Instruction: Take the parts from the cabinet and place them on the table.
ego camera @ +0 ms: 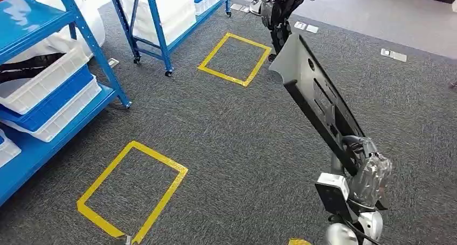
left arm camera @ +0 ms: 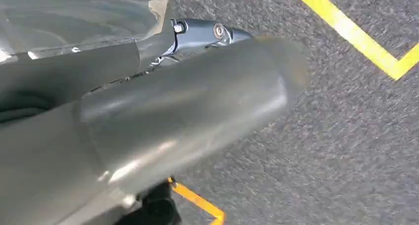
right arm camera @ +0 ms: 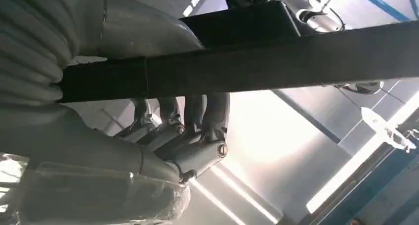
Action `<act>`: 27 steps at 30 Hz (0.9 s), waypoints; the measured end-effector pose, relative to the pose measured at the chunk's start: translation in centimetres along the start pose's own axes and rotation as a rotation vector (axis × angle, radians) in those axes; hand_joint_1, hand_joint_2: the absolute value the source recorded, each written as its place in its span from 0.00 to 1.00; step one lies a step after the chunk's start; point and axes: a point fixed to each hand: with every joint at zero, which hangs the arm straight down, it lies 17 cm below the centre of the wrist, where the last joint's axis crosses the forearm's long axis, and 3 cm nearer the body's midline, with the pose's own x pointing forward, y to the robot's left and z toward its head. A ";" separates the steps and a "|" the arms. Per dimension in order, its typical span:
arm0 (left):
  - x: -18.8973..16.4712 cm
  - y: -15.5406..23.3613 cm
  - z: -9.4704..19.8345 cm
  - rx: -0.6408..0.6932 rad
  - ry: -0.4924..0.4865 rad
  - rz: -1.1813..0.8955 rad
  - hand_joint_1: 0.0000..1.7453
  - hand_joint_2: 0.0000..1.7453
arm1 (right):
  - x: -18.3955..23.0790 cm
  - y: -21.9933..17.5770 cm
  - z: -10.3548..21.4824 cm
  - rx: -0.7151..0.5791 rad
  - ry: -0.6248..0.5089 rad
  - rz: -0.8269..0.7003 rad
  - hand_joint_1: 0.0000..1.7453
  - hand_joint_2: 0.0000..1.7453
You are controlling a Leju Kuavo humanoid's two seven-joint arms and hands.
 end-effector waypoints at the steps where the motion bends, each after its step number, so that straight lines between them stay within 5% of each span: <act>1: 0.1 0.0 0.0 0.000 -0.003 -0.004 0.00 0.00 | 0.0 0.0 0.1 0.000 0.003 0.000 1.00 1.00; 27: 1.6 3.0 -0.5 0.144 -0.078 -0.101 0.00 0.00 | -0.4 -0.4 2.1 0.000 0.058 0.015 1.00 1.00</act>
